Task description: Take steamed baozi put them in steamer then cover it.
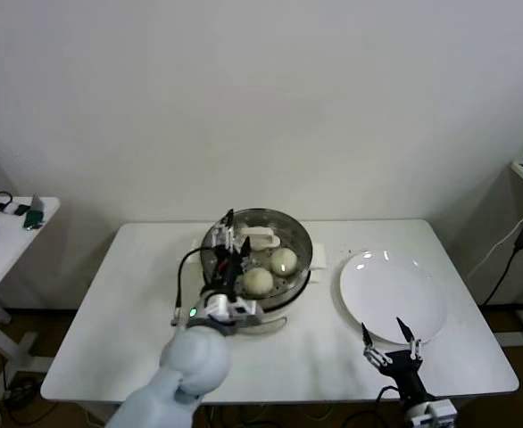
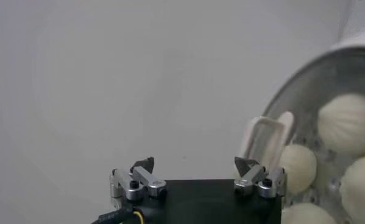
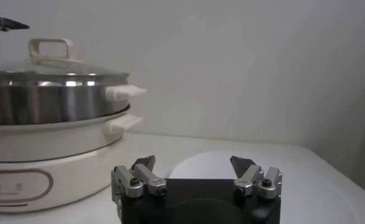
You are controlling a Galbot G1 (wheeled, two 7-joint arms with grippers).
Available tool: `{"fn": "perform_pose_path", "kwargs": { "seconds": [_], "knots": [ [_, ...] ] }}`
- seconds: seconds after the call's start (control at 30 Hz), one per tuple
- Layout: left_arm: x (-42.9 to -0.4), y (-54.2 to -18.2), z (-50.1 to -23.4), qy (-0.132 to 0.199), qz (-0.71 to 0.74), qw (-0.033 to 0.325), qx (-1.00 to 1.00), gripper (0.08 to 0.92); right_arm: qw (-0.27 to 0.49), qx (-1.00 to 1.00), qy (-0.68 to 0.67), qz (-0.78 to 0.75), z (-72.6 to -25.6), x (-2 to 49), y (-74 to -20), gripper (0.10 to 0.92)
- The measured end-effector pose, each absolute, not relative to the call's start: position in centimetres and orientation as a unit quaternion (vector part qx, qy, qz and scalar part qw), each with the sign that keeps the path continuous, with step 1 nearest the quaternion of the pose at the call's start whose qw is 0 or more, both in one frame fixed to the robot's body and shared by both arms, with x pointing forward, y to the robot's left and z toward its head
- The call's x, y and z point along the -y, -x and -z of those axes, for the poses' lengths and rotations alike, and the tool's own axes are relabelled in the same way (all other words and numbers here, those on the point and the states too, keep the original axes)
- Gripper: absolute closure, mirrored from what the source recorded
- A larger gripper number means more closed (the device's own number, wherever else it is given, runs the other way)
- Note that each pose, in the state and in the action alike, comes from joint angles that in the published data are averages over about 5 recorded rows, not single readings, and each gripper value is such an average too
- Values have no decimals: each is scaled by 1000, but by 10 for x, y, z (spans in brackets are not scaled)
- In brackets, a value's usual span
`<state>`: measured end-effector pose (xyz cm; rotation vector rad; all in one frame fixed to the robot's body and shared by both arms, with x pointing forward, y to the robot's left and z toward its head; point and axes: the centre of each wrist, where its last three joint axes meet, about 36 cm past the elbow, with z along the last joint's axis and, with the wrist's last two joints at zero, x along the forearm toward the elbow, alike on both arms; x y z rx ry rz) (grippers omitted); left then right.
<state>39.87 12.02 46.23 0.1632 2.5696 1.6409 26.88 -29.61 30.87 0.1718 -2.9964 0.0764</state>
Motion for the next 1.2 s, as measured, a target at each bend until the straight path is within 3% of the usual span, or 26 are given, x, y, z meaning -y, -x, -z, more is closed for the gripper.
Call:
{"fn": "perform_pose_path", "kwargs": {
  "seconds": [0.13,0.27,0.57,1.0,1.2],
  "knots": [
    [-153,-390,-463,-58,-445,51,-892,177,63,996,-53,-22,-310,294,-271,200],
    [-191,-379,-455,-50,-344,35,-937,177,59,997,-49,-21,-310,293,-271,200],
    [-263,-342,-410,-19,-149,-7,-989,177,59,997,-41,-23,-305,299,-270,200],
    [-295,-289,-337,22,-21,-40,-999,177,64,997,-34,-21,-297,303,-269,200],
    [-296,-273,-316,28,2,-46,-999,177,64,997,-34,-21,-295,304,-269,200]
  ]
}}
